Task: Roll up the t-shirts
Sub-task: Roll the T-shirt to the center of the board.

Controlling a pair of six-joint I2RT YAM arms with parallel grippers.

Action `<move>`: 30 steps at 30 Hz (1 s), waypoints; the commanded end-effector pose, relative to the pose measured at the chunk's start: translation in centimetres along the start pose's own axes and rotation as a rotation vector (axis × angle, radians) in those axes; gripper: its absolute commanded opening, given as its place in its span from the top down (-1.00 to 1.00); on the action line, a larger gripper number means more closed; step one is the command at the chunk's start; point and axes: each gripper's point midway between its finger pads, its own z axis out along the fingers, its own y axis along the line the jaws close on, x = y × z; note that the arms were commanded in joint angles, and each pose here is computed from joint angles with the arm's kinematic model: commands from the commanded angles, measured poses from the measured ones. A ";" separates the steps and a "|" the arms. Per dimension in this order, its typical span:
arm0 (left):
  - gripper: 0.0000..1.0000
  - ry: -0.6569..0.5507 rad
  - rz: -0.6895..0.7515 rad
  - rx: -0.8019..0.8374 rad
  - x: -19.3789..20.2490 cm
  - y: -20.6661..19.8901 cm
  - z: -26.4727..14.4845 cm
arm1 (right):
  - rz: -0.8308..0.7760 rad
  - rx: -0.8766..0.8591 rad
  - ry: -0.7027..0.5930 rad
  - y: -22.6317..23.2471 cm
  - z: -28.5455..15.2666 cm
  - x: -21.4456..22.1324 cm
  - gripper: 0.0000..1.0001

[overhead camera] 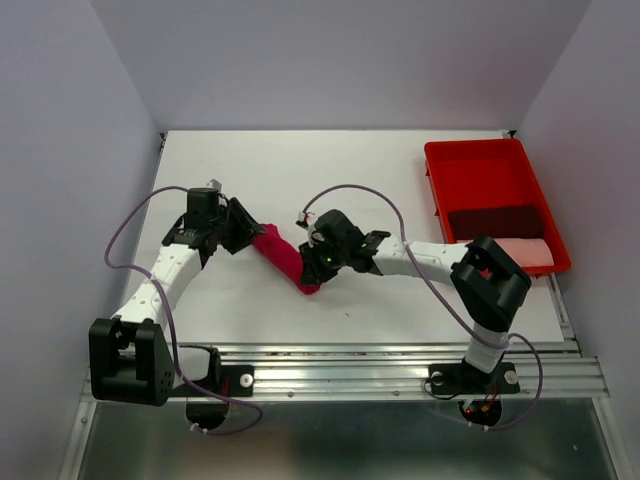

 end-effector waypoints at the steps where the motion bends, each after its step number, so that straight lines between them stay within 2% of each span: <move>1: -0.01 -0.013 0.033 0.033 -0.6 -0.9 -0.3 | 0.064 -0.217 0.005 1.9 -1.3 -1.5 0.99; 9: 0.50 0.028 0.055 0.064 0.0 -1.3 0.7 | 0.172 -0.469 0.126 1.9 -2.2 -1.0 0.99; 14: 0.63 0.046 0.071 0.076 0.1 -1.8 1.6 | 0.266 -0.519 0.195 1.0 -1.6 0.0 0.99; 16: 0.75 0.057 0.077 0.073 0.2 -1.7 2.1 | 0.296 -0.528 0.212 0.5 -1.4 0.4 0.99; 30: 0.82 0.092 0.093 0.081 0.3 -2.0 4.6 | 0.367 -0.540 0.201 -1.9 -1.6 -0.8 0.99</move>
